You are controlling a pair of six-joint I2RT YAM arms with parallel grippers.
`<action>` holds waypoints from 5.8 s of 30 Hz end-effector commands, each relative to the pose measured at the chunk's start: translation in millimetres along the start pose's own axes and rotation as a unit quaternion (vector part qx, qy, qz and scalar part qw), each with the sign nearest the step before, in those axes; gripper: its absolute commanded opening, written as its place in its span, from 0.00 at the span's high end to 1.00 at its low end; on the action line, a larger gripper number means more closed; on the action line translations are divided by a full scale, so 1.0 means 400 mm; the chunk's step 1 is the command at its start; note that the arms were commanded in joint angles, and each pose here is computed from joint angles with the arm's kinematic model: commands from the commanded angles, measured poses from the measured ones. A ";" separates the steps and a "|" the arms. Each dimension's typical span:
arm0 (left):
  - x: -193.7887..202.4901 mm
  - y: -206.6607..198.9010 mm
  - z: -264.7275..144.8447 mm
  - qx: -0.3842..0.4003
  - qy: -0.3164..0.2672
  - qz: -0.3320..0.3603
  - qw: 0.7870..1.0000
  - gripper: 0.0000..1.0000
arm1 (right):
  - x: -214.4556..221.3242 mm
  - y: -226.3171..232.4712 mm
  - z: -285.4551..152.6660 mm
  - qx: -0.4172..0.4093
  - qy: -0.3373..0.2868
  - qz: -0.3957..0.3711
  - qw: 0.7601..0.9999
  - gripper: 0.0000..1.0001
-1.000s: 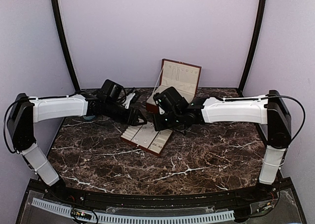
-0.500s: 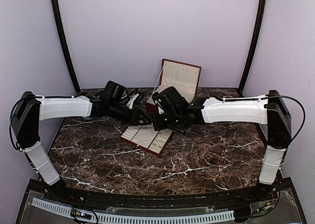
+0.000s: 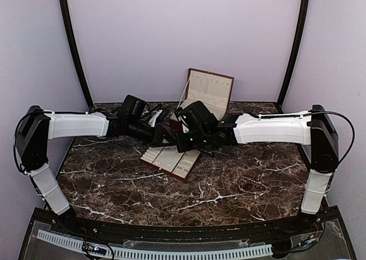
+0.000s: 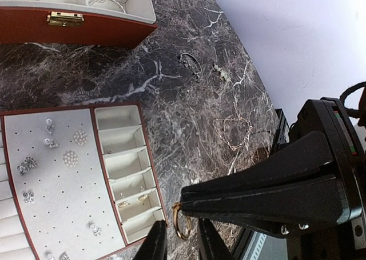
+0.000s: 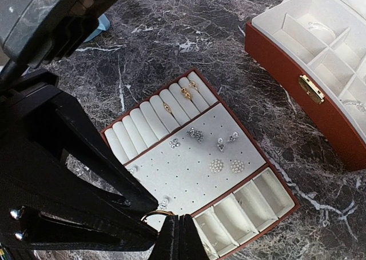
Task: Organize the mixed jewelry
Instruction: Pass from the right arm to the left, then pass from the left arm to the right, then place the ring in the ring tray.
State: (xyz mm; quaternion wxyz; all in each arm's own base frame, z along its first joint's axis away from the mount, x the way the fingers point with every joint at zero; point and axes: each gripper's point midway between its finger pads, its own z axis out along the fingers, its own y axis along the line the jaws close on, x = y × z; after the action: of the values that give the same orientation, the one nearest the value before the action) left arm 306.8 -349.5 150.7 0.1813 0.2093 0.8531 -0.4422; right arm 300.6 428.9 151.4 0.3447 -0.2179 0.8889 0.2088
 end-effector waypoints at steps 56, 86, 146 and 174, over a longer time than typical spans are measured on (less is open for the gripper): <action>-0.059 -0.165 -0.170 0.086 -0.136 0.166 0.973 1.00 | -0.158 0.043 -0.280 -0.309 -0.155 0.077 0.935 0.35; -0.008 -0.295 -0.229 0.207 -0.134 0.236 0.940 1.00 | -0.140 0.202 -0.320 -0.472 -0.090 0.016 0.877 0.83; -0.174 0.134 -0.634 -0.292 -0.307 0.093 0.901 0.27 | -0.055 0.097 0.094 -0.129 0.006 -0.202 0.971 1.00; -0.170 0.123 -0.668 -0.312 -0.318 0.098 0.890 0.26 | -0.056 0.081 0.346 -0.066 0.001 -0.276 0.959 1.00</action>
State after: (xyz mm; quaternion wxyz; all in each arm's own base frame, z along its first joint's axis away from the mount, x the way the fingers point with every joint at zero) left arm 359.8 -119.4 278.2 0.5222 0.0698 0.8303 -0.1818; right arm 366.7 522.4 74.0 0.3587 -0.4713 0.7902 0.1571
